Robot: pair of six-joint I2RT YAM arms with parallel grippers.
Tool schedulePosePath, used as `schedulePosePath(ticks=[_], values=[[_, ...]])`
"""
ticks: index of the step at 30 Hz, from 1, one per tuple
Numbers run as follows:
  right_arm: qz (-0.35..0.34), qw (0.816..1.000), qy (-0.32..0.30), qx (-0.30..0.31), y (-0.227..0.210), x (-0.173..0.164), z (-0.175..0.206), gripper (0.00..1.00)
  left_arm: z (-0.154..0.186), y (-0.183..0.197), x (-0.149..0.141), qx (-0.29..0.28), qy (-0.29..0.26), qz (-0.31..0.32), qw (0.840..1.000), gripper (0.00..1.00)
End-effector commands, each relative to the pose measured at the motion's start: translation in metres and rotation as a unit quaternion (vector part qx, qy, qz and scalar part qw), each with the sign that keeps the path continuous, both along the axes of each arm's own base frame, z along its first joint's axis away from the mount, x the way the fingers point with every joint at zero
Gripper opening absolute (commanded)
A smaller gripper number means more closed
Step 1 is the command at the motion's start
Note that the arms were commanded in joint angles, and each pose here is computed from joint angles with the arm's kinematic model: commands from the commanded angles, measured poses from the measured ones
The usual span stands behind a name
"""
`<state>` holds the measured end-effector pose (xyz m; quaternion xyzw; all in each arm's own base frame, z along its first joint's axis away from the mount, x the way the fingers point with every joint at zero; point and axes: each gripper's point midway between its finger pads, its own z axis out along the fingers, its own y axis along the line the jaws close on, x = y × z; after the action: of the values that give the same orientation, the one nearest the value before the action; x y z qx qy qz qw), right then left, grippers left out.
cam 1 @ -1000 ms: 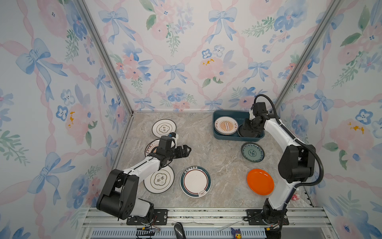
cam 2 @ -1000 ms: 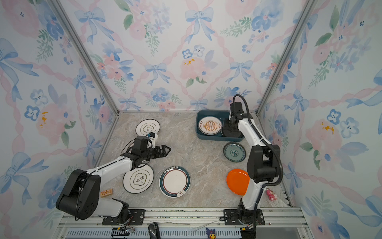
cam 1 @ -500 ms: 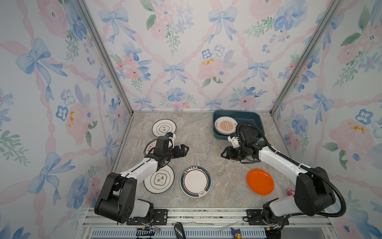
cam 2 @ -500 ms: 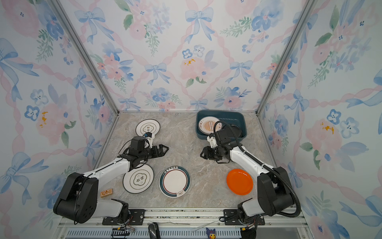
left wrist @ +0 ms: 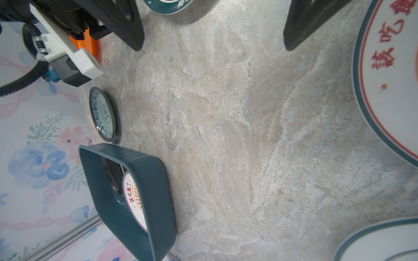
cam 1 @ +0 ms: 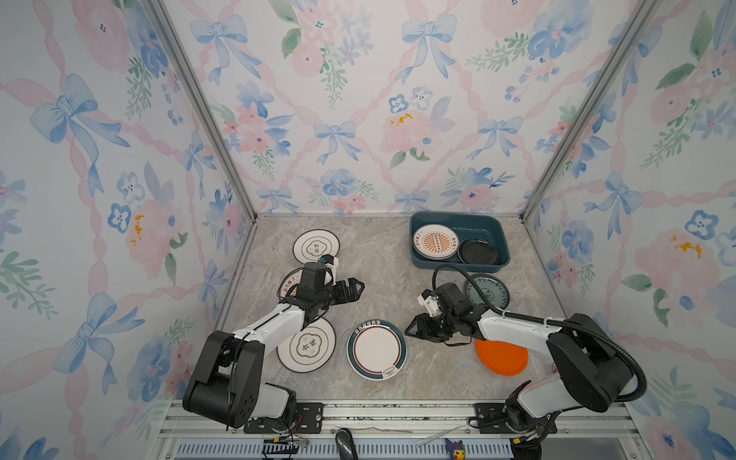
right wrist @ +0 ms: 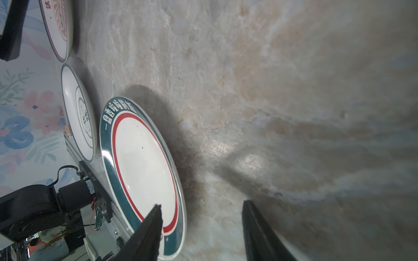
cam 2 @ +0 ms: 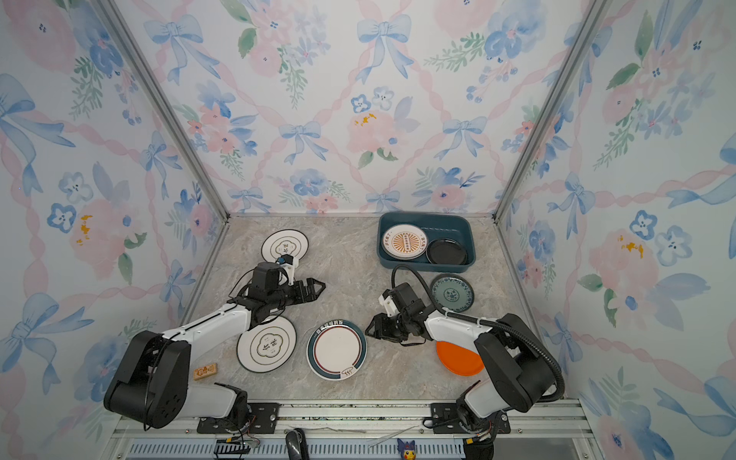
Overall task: Place the plates into the plastic bin on the countertop
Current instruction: Pick up the plate from the bottom-center of the table.
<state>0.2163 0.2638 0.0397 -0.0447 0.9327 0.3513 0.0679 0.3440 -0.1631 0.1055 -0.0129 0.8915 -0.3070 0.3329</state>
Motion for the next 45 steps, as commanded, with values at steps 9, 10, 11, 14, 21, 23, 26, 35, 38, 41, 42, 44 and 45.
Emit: schedulePosePath(ticks=[9,10,11,14,21,23,26,35,38,41,42,44,45], values=[[0.010,0.998,0.027,0.053,0.035,-0.017,-0.018,0.46,0.001,0.001,0.001,-0.002,-0.006,-0.004,1.000,0.98],[0.009,0.998,0.031,0.052,0.036,-0.018,-0.021,0.43,0.001,0.001,0.001,-0.001,-0.005,-0.004,1.000,0.98],[0.009,0.998,0.032,0.054,0.036,-0.019,-0.022,0.40,0.000,0.001,0.000,-0.001,-0.004,-0.005,1.000,0.98],[0.006,0.998,0.043,0.046,0.035,-0.021,-0.033,0.30,-0.001,0.001,-0.001,-0.001,-0.004,-0.005,1.000,0.98],[0.009,0.998,0.045,0.041,0.037,-0.018,-0.038,0.09,-0.002,0.001,-0.001,-0.001,-0.004,-0.007,1.000,0.98],[0.009,0.998,0.042,0.039,0.036,-0.016,-0.036,0.06,-0.002,0.000,-0.001,-0.003,-0.004,-0.009,1.000,0.98],[0.009,0.999,0.035,0.034,0.031,-0.010,-0.030,0.02,-0.002,-0.002,-0.002,-0.009,-0.005,-0.014,1.000,0.98],[-0.008,1.000,-0.019,0.013,-0.010,0.020,0.022,0.00,-0.004,-0.017,-0.003,-0.035,-0.002,-0.045,0.998,0.98],[-0.020,0.999,-0.036,0.015,-0.027,0.032,0.040,0.00,-0.007,-0.023,-0.005,-0.038,0.001,-0.055,0.998,0.97],[-0.039,0.998,-0.049,0.033,-0.040,0.044,0.058,0.00,-0.008,-0.032,-0.007,-0.049,0.002,-0.074,0.996,0.95],[-0.043,0.997,-0.052,0.039,-0.042,0.047,0.063,0.00,-0.007,-0.036,-0.008,-0.054,0.001,-0.081,0.995,0.94],[-0.049,0.995,-0.062,0.054,-0.045,0.054,0.075,0.00,-0.007,-0.044,-0.011,-0.068,0.001,-0.096,0.993,0.93],[-0.051,0.995,-0.066,0.059,-0.045,0.056,0.080,0.00,-0.007,-0.047,-0.012,-0.074,0.002,-0.103,0.992,0.93]])
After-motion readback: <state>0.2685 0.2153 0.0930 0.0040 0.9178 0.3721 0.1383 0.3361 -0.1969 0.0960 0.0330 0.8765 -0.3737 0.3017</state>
